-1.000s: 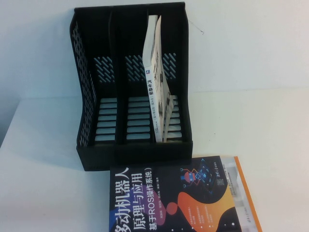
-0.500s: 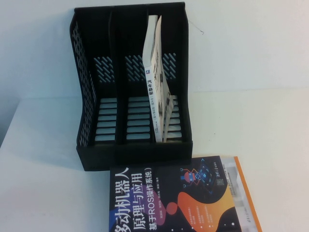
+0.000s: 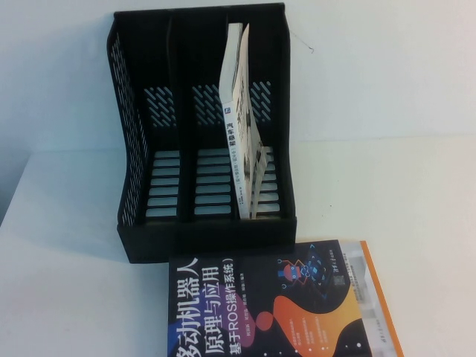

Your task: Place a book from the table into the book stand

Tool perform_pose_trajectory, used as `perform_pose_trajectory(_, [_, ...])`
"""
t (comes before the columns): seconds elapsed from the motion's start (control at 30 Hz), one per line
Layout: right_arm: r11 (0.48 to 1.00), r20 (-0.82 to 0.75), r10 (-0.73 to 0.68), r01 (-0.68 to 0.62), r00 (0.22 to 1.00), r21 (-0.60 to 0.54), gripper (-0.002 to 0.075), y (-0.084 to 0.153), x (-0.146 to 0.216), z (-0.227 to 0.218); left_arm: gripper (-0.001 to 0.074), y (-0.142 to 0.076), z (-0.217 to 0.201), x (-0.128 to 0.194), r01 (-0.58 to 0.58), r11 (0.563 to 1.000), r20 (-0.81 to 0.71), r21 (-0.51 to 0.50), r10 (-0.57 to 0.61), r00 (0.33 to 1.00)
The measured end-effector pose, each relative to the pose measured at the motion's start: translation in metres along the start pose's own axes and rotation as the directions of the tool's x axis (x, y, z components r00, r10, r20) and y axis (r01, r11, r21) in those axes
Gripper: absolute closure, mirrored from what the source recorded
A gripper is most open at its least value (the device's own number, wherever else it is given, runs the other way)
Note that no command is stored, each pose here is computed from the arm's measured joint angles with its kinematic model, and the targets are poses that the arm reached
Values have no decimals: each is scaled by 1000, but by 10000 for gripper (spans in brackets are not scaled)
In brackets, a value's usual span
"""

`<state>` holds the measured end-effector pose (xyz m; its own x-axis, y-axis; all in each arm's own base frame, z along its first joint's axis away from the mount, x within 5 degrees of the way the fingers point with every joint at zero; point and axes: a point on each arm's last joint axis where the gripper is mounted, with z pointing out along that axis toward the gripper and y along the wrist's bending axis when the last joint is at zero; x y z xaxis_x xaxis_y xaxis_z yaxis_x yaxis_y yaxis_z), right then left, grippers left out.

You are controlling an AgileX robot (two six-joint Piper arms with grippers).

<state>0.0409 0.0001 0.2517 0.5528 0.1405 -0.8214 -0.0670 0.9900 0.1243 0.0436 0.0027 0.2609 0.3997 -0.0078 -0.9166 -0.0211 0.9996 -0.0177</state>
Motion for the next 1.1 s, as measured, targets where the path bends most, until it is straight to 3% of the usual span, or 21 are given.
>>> perform_pose_trajectory(0.27, [998,-303,-1,21,953,65,728,4,-37,17,738,-5,7,-60,-68,996,-93,56,73,993])
perform_pose_trajectory(0.37, [996,-424,8,32,906,88,728,5,-49,29,738,-7,16,-67,-78,993,-202,83,93,975])
perform_pose_trajectory(0.47, [993,-552,24,45,834,111,728,6,-56,45,738,-9,32,-63,-65,991,-388,120,108,915])
perform_pose_trajectory(0.63, [987,-741,60,71,669,143,728,4,-50,81,738,-15,57,-38,0,984,-679,176,121,724])
perform_pose_trajectory(0.87, [977,-858,189,-1,477,214,728,1,2,116,738,-26,77,-16,136,967,-784,216,89,614])
perform_pose_trajectory(0.97, [980,-923,196,-31,330,197,728,2,31,124,738,-30,84,-7,209,960,-821,186,35,570])
perform_pose_trajectory(1.1, [985,-987,134,-122,84,123,728,9,71,124,738,-35,95,16,283,944,-897,167,26,440])
